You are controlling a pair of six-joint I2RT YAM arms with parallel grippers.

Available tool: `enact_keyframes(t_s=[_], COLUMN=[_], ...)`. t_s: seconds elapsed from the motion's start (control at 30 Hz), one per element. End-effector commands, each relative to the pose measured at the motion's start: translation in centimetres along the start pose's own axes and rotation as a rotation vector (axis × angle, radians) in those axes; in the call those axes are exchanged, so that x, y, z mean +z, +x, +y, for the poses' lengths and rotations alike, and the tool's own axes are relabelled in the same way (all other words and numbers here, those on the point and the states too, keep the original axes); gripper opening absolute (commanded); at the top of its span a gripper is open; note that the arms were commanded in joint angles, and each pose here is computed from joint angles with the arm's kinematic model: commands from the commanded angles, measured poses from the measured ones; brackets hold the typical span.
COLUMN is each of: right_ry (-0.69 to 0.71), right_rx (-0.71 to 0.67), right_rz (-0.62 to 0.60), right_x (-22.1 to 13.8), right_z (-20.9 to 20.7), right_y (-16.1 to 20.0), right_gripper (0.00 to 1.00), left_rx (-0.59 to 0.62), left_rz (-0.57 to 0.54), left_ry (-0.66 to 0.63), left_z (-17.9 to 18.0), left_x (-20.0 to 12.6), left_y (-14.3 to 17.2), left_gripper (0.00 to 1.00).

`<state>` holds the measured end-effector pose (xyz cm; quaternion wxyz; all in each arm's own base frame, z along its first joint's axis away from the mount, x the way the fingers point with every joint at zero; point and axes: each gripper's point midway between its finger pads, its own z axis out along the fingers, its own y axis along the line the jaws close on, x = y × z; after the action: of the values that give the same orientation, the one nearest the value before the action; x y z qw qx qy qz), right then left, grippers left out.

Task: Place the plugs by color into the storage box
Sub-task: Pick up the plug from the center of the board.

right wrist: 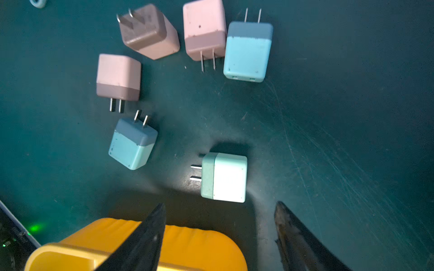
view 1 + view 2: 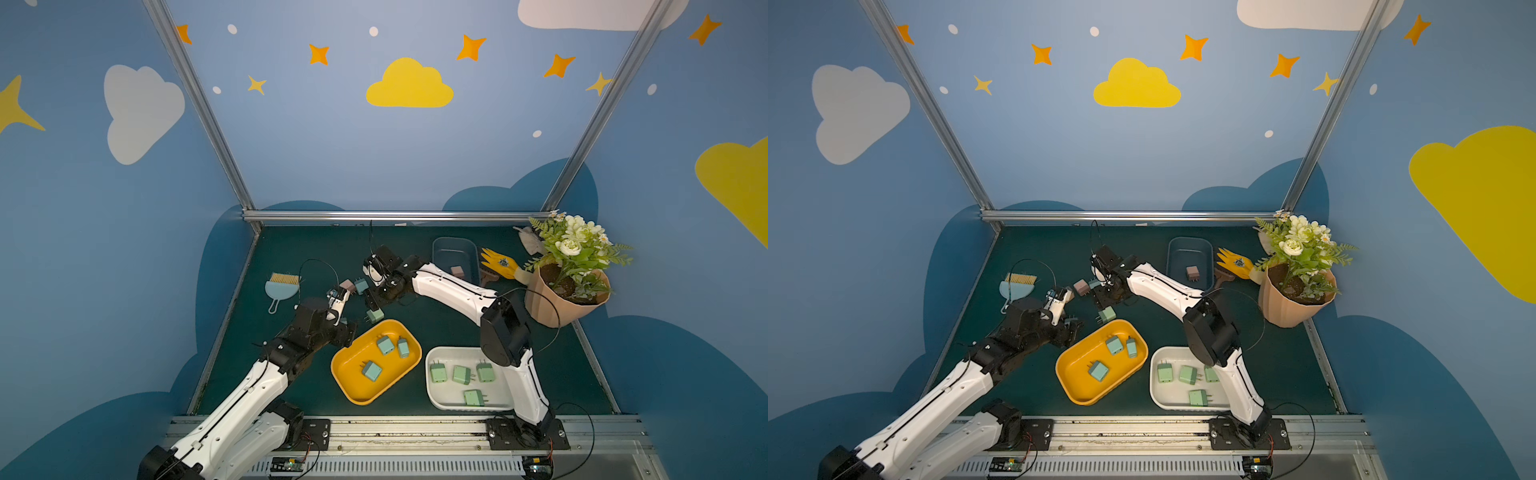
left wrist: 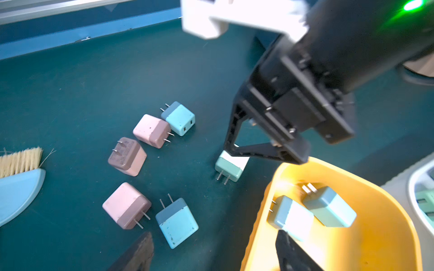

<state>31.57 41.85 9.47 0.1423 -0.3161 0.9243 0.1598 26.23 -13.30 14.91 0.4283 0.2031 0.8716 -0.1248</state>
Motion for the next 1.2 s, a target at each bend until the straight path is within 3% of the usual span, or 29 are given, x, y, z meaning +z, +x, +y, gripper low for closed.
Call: enact_keyframes(t_s=[0.0, 0.3, 0.5, 1.03, 1.17], right_ry=[-0.017, -0.050, -0.002, 0.058, 0.035], right_rx=[0.000, 0.024, 0.029, -0.037, -0.022], right_rz=[0.094, 0.150, 0.173, 0.096, 0.063], right_x=[0.8, 4.5, 6.0, 3.5, 2.2], right_z=[0.0, 0.3, -0.6, -1.2, -0.8], right_y=[1.8, 2.0, 2.5, 0.7, -0.1], right_gripper=[0.74, 0.73, 0.69, 0.39, 0.38], left_rx=[0.052, 0.033, 0.020, 0.002, 0.000], left_rz=[-0.055, -0.076, -0.074, -0.089, -0.098], left_ry=[0.047, 0.047, 0.051, 0.093, 0.101], left_z=[-0.8, -0.3, -0.1, -0.3, -0.4], left_x=[-0.4, -0.5, -0.4, -0.5, -0.6], left_y=[-0.9, -1.4, -1.4, -1.9, -2.0], left_gripper=[0.82, 0.82, 0.82, 0.80, 0.79])
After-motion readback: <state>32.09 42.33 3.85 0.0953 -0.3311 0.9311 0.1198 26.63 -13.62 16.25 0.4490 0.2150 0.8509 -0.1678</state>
